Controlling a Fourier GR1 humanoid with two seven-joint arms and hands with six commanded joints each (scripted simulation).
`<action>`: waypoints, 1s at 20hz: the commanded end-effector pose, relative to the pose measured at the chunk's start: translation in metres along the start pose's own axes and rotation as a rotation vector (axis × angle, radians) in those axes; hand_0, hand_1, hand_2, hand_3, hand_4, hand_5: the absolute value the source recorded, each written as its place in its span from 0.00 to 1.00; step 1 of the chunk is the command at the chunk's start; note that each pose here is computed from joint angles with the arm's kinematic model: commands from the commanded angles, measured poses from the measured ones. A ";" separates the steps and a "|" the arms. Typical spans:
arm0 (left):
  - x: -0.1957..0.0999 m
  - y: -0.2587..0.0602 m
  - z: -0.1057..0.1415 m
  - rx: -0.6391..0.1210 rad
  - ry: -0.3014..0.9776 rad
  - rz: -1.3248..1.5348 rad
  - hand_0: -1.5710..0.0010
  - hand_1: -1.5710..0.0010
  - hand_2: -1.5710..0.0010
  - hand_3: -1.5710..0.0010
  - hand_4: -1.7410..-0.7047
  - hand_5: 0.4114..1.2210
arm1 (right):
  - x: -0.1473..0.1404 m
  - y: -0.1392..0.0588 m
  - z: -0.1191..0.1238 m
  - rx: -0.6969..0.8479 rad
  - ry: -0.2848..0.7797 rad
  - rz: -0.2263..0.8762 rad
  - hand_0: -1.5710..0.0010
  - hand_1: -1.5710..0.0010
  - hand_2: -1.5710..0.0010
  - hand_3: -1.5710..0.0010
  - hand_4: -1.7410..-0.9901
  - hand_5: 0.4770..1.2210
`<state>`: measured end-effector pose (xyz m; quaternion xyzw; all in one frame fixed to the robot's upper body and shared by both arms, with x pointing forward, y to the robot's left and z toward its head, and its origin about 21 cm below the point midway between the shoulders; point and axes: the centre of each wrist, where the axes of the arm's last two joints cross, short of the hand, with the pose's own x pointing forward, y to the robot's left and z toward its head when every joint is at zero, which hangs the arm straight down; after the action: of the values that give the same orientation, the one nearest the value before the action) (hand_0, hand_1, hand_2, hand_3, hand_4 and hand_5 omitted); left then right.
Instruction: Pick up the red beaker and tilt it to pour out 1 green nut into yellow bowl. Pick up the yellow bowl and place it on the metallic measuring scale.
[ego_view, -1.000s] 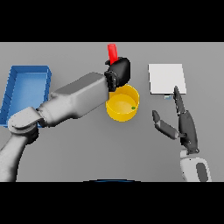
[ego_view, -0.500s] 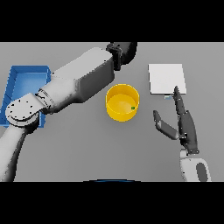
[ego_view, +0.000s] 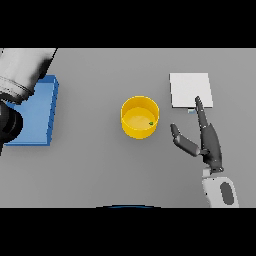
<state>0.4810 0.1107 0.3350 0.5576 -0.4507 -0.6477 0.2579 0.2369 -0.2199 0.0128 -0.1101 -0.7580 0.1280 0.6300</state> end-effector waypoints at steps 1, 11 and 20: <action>-0.015 -0.003 0.002 0.011 0.045 0.126 0.00 0.00 0.00 0.10 0.00 1.00 | 0.000 -0.001 0.000 0.001 -0.013 0.013 1.00 1.00 1.00 1.00 0.80 0.21; -0.123 -0.151 0.052 -0.015 0.618 0.907 0.00 0.00 0.00 0.02 0.00 1.00 | -0.004 -0.003 -0.001 0.054 -0.032 -0.107 1.00 1.00 1.00 1.00 0.80 0.24; -0.110 -0.250 0.085 -0.087 0.924 1.273 0.00 0.00 0.00 0.13 0.00 1.00 | -0.002 -0.002 -0.001 0.066 -0.051 -0.067 1.00 1.00 1.00 1.00 0.73 0.30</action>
<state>0.4684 0.3430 0.1682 0.3931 -0.5043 -0.0947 0.7630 0.2381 -0.2227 0.0117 -0.0602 -0.7725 0.1345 0.6177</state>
